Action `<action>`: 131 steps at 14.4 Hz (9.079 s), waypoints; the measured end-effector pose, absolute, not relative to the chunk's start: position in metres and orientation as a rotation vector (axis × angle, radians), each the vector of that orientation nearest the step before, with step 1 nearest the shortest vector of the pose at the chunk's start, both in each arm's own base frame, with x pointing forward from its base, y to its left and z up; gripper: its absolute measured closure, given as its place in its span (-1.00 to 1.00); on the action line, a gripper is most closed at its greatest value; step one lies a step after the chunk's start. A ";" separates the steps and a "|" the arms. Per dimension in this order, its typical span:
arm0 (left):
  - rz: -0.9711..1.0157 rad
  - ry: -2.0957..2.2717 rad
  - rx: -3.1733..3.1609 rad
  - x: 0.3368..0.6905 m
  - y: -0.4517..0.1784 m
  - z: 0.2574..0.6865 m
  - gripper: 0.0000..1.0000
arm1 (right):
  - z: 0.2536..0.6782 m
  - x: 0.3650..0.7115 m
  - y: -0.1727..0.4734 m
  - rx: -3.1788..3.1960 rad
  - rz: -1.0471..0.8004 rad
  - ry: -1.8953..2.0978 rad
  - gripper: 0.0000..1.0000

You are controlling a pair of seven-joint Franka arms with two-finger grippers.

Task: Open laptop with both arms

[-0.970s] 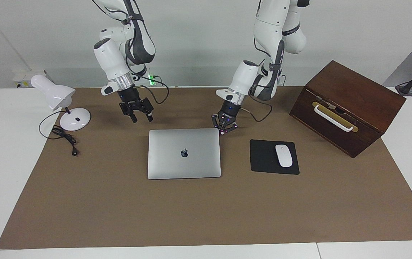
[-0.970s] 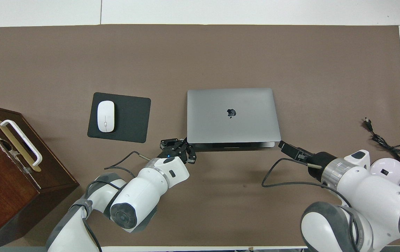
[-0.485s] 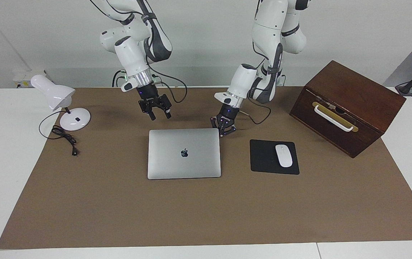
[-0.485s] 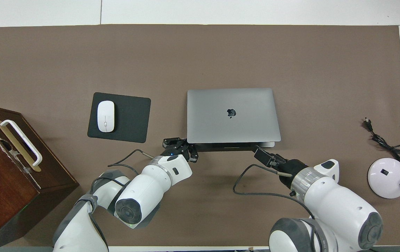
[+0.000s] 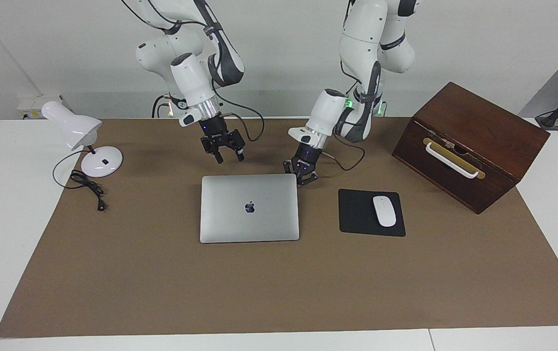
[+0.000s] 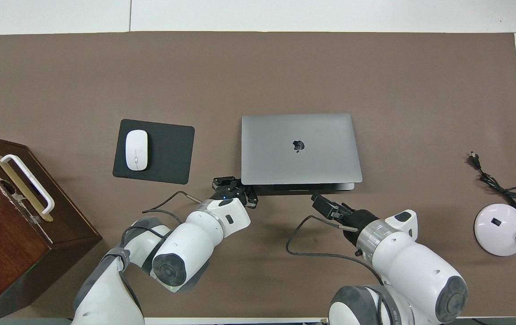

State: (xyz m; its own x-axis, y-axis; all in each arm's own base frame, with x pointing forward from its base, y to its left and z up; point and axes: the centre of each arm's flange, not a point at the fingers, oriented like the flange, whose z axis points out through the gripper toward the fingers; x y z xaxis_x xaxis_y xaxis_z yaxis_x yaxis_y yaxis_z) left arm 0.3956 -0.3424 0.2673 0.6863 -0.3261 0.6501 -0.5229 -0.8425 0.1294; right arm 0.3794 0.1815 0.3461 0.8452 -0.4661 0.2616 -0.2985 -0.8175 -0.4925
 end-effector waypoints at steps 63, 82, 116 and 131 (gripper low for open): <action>0.926 -0.716 2.585 0.395 -0.343 0.266 0.98 | 0.396 0.531 0.221 -2.525 -0.444 0.530 -1.00; 0.929 -0.736 2.580 0.395 -0.342 0.266 0.98 | 0.445 0.615 0.192 -2.644 -0.459 0.372 -1.00; 0.779 -0.362 2.646 0.403 -0.358 0.328 0.98 | 0.600 0.560 -0.037 -3.084 -0.090 -0.064 -1.00; 0.362 -0.213 3.016 0.419 -0.298 0.482 0.98 | 0.566 0.546 -0.059 -3.086 -0.066 0.003 -1.00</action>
